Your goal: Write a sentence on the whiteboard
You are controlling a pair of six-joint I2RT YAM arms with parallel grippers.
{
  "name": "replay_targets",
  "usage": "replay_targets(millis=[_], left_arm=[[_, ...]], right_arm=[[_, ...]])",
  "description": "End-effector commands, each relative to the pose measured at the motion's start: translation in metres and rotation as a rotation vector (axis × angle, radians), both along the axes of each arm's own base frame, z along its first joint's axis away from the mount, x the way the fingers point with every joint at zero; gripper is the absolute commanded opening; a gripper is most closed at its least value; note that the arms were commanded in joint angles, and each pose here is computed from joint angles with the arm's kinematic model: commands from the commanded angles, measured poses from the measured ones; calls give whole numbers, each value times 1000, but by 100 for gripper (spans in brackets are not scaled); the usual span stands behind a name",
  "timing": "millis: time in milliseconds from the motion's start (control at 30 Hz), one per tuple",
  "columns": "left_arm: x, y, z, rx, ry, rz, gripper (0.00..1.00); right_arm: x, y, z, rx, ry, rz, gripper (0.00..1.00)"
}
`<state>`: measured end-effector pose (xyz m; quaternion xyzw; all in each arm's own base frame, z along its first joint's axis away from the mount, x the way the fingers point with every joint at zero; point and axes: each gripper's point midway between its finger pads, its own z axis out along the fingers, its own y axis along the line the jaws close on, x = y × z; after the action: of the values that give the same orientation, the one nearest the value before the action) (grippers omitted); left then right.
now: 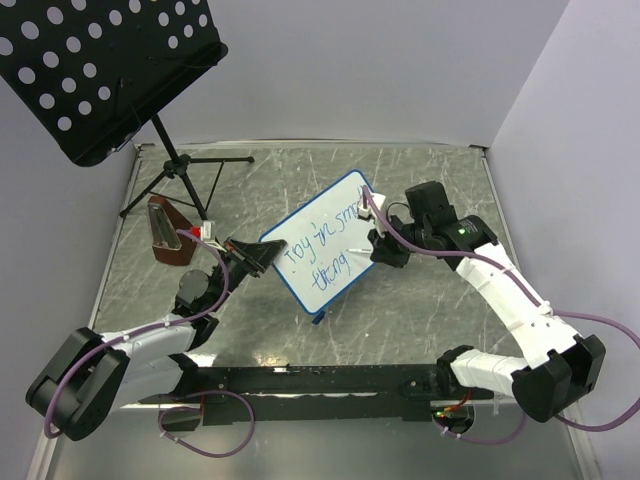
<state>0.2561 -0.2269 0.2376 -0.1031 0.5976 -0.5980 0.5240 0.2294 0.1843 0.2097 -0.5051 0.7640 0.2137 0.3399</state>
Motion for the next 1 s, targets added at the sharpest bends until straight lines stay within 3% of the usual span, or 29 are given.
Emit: replay_targets(millis=[0,500,967], left_arm=[[-21,14,77,-188,-234,-12,1],[-21,15,80,-192,-238,-8,1],[-20,14,77,-188,-232,-10,1]], right_arm=[[17,-4,9,15,-66,-61,0],[25,-7,-5,-27,-45,-81,0],[9,2,-12,-15,20,4,0]])
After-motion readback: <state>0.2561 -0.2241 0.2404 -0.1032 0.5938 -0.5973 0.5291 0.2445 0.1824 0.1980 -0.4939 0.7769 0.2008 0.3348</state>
